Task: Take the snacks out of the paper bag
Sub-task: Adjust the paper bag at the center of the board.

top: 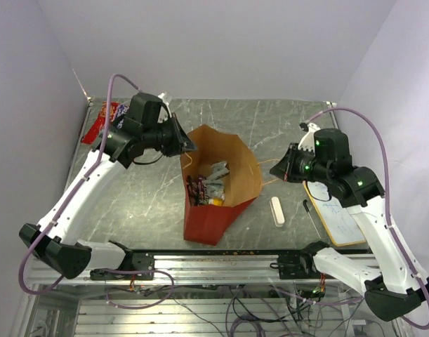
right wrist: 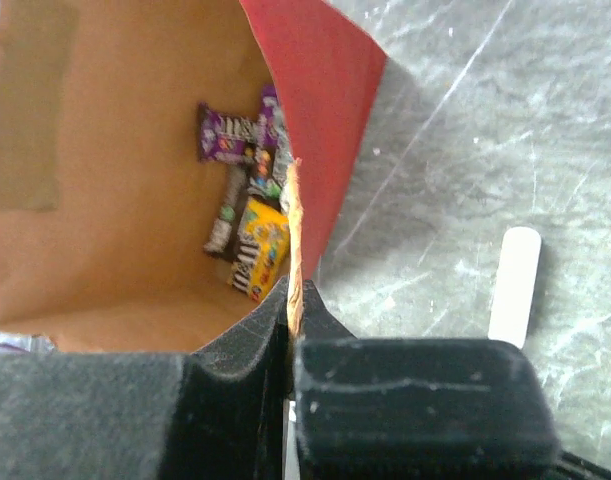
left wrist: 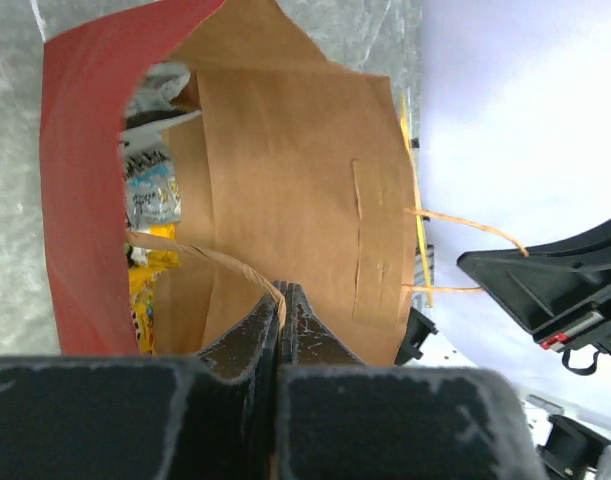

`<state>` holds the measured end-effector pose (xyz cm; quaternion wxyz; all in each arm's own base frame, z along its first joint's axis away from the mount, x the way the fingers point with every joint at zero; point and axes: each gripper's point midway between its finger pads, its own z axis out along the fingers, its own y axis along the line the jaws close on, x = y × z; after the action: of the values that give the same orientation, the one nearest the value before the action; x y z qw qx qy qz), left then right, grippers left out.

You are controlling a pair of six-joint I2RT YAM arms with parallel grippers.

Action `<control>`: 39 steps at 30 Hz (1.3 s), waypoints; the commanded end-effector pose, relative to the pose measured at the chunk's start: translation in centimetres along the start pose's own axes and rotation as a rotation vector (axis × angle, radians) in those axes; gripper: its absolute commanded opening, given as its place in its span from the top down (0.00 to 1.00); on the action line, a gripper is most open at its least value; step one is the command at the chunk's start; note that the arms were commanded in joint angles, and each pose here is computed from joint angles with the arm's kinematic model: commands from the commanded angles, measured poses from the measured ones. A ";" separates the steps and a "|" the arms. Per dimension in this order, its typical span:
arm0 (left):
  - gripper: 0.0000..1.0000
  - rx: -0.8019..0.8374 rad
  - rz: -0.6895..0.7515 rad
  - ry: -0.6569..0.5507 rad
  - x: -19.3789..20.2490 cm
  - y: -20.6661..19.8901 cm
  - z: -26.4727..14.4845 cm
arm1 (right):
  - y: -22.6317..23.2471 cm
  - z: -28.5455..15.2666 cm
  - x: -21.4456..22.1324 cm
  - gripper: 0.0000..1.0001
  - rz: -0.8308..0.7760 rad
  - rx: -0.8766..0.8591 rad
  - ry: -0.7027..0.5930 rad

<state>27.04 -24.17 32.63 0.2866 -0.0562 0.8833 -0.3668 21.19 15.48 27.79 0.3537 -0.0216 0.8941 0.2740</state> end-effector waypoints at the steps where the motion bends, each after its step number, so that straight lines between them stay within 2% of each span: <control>1: 0.93 0.115 -0.102 -0.037 0.3 -1.3 -0.3 | 1.8 -2.3 -6.3 1.00 -0.007 -0.015 -0.262; 6: 0.93 0.097 -0.100 -0.063 -1.0 -1.8 -0.1 | 4.2 -1.1 -12.7 1.00 -0.122 -0.036 -0.357; 12: 0.93 0.123 -0.110 -0.113 -3.1 -3.1 0.1 | 3.0 1.5 -20.5 1.00 -0.356 0.160 -0.397; 15: 0.93 0.190 -0.170 -0.080 -2.8 -3.8 1.5 | 2.2 2.3 -23.8 1.00 -0.448 0.261 -0.444; 19: 0.93 0.252 -0.205 -0.046 -2.6 -4.4 3.5 | 2.0 4.2 -26.4 1.00 -0.515 0.306 -0.468; 24: 0.93 0.151 -0.183 0.025 -0.5 -1.5 5.9 | 2.9 6.0 -28.3 1.00 -0.593 0.283 -0.478; 30: 0.93 0.083 -0.213 0.095 5.5 2.3 6.7 | 5.8 9.8 -26.0 1.00 -0.679 0.057 -0.381; 35: 0.91 0.013 -0.241 0.178 11.4 6.7 6.0 | 11.4 12.1 -16.8 1.00 -0.768 -0.229 -0.221; 37: 0.84 -0.029 -0.239 0.199 13.1 8.5 5.1 | 12.1 12.7 -12.3 1.00 -0.793 -0.309 -0.140; 39: 0.63 -0.069 -0.219 0.200 14.1 9.9 3.8 | 13.0 12.1 -9.2 1.00 -0.766 -0.403 -0.094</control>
<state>20.48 -25.54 17.45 0.1433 -0.1309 0.9029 -0.3836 38.81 27.94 32.52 0.4816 -0.3453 0.7813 0.1961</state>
